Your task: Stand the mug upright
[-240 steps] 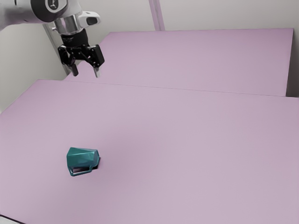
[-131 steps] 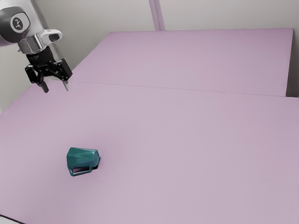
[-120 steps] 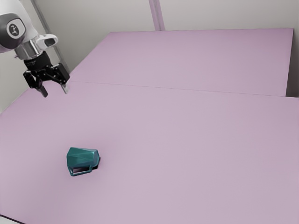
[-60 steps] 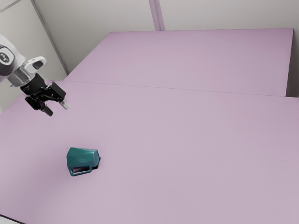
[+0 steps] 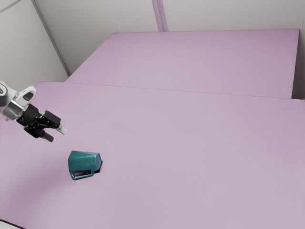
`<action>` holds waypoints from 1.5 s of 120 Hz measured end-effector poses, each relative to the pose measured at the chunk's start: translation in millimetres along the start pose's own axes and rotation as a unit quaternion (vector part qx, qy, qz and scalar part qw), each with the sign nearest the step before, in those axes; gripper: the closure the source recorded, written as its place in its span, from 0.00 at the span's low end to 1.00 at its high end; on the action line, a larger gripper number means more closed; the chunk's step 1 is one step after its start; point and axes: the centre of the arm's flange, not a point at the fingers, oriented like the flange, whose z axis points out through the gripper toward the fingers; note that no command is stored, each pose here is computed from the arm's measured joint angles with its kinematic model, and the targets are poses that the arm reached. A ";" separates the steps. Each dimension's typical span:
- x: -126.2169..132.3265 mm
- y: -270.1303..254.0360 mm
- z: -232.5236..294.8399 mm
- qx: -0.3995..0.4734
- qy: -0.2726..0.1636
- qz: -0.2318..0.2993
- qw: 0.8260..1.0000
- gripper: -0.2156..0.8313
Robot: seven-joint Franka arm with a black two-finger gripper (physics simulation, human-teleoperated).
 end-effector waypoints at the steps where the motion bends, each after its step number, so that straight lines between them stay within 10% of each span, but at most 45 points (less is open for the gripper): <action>1: -0.8 -1.2 0.7 -0.001 0.001 0.000 1.000 0.23; 180: -43.7 -78.3 100.7 -0.168 0.077 0.042 0.982 0.23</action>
